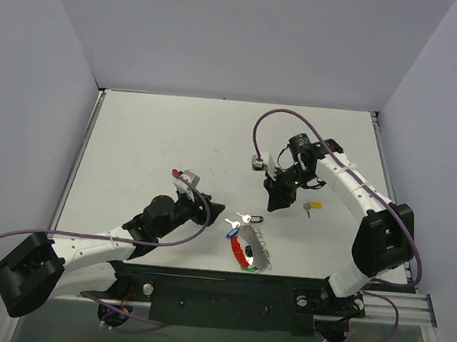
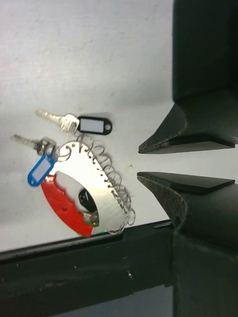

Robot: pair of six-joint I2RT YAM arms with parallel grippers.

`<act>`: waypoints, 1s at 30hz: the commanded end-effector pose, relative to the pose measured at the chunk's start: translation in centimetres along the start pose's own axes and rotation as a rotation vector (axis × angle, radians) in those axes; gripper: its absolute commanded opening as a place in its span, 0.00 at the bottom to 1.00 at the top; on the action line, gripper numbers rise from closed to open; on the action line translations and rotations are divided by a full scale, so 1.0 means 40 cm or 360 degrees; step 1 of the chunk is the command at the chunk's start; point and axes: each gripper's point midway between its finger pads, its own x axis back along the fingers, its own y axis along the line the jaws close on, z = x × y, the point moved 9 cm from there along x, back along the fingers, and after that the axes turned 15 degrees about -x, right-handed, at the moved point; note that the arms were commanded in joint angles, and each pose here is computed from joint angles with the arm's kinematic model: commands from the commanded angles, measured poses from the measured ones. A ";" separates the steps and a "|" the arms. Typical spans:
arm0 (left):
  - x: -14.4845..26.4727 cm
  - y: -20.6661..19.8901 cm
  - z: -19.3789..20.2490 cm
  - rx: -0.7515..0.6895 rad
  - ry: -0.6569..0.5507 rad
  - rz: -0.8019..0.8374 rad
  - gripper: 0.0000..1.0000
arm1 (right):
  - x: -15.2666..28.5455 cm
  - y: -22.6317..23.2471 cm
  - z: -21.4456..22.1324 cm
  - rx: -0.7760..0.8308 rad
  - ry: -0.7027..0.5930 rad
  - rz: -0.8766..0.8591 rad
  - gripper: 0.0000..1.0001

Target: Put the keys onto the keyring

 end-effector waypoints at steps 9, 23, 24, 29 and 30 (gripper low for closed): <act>-0.019 -0.029 -0.087 0.0190 0.0042 0.0129 0.74 | 0.145 0.006 0.131 -0.0330 -0.0582 0.0629 0.50; -0.004 -0.040 -0.033 0.0394 0.0220 0.0129 0.73 | 0.041 0.084 0.226 0.0223 -0.0258 0.0216 0.70; 0.003 -0.035 -0.037 0.0397 0.0193 0.0096 0.73 | 0.033 0.076 0.233 0.0232 -0.0188 0.0258 0.70; 0.032 -0.004 -0.041 0.0468 0.0112 0.0031 0.74 | -0.006 0.086 0.220 0.0573 0.0004 0.0128 0.72; 0.034 -0.002 -0.043 0.0468 0.0107 0.0040 0.74 | -0.013 0.091 0.222 0.0709 0.0079 0.0037 0.72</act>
